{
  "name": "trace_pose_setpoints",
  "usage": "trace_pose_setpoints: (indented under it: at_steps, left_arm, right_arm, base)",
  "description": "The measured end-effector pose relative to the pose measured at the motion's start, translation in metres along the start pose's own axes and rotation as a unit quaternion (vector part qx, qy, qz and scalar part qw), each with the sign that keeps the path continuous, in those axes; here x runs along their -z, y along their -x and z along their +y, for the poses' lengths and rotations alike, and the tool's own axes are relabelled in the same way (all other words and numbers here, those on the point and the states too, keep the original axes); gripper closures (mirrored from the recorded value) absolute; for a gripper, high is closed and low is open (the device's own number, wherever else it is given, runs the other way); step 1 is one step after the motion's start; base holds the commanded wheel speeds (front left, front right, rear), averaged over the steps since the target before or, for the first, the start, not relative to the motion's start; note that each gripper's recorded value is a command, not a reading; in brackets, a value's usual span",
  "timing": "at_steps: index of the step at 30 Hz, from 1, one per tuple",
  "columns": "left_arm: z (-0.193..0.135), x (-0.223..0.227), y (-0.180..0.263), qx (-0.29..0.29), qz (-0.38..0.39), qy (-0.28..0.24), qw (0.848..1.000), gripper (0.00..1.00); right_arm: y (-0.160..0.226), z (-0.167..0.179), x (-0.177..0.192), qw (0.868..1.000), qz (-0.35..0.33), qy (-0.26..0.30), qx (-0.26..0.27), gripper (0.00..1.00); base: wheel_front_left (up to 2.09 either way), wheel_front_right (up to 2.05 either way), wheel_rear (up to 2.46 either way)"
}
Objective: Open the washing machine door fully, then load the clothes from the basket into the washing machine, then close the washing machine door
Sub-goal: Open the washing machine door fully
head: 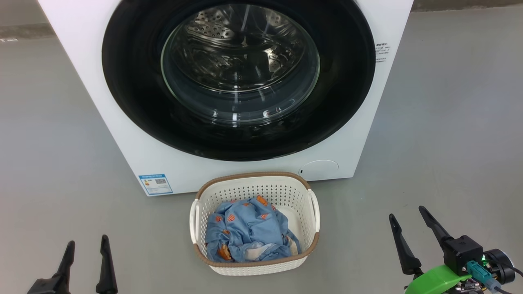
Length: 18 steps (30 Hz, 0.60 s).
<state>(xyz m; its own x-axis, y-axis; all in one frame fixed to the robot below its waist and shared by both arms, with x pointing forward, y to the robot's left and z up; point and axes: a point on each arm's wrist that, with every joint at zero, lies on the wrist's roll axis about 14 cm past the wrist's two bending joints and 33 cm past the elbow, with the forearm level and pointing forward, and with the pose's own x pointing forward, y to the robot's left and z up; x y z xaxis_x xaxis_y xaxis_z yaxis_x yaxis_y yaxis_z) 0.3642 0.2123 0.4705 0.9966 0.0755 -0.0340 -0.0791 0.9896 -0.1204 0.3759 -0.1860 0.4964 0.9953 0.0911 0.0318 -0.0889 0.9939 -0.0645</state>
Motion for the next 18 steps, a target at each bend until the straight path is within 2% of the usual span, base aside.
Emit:
trace_pose_setpoints:
  at_steps: [7, 18]
  left_arm:
    - [0.0005, 0.0013, -0.0011, 0.000, 0.002, -0.001, 1.000, 0.00]
    - [0.0004, 0.0023, -0.0066, -0.001, 0.003, 0.000, 1.000, 0.00]
  right_arm:
    - [-0.0010, 0.0006, 0.0016, 1.000, 0.002, -0.001, 0.000, 0.00]
    - [-0.0025, 0.0001, 0.0086, 1.000, 0.012, -0.002, 0.000, 0.00]
  base:
    - [0.73, 0.73, -1.45]
    - [1.20, 1.20, -2.40]
